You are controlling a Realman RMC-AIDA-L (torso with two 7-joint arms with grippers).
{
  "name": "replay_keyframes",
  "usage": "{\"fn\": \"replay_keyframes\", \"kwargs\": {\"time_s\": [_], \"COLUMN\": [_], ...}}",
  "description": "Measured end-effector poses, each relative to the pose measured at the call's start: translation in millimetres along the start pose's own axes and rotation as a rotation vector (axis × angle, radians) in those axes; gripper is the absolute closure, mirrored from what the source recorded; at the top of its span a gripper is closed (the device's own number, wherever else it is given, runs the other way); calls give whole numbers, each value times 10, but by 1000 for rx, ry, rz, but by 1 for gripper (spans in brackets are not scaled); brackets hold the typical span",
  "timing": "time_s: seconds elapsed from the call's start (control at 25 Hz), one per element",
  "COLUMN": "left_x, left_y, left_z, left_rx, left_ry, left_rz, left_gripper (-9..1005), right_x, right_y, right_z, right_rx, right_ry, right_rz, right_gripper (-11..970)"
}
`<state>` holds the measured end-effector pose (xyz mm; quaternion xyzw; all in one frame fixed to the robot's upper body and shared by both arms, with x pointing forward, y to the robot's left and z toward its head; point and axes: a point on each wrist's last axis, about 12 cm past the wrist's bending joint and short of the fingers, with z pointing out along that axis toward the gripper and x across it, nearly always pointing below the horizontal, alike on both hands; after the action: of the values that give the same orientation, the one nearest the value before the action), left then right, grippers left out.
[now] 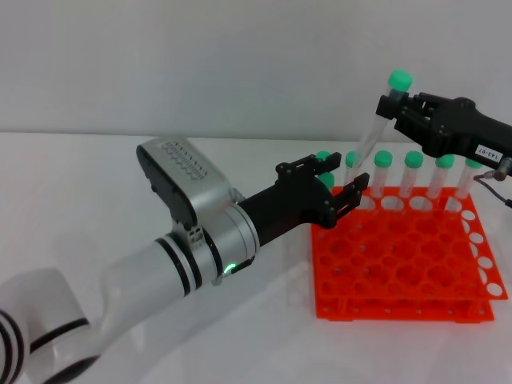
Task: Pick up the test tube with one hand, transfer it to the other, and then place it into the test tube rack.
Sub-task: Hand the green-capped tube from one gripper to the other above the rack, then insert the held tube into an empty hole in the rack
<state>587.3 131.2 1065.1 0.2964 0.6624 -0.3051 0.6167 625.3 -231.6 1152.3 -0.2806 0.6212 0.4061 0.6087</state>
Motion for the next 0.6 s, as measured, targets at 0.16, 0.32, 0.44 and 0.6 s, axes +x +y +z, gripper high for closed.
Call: {"fn": "replay_keyframes", "kwargs": {"time_s": [0.16,0.32,0.44,0.6], "left_x": [69,174,250,333], "left_y": [-49,-80,-79,-34], "left_z": [-104,-313,-534,-876], "left_rx": [-60,-180,-276,-397], "left_ry": [-37,-82,-124,-189], "left_rz": [41,56,29,-11], "left_gripper": [509,326,192,164], "right_x": [3,37,86,121], "right_y": [-21,-29,-17,-12], "right_z": [3,27,72,129], "right_rx": [28,56,78,98], "right_ry": [-13,-9,-1,11], "right_rz": [-13,-30,-48,-68], "right_gripper": [752,752,751,750]}}
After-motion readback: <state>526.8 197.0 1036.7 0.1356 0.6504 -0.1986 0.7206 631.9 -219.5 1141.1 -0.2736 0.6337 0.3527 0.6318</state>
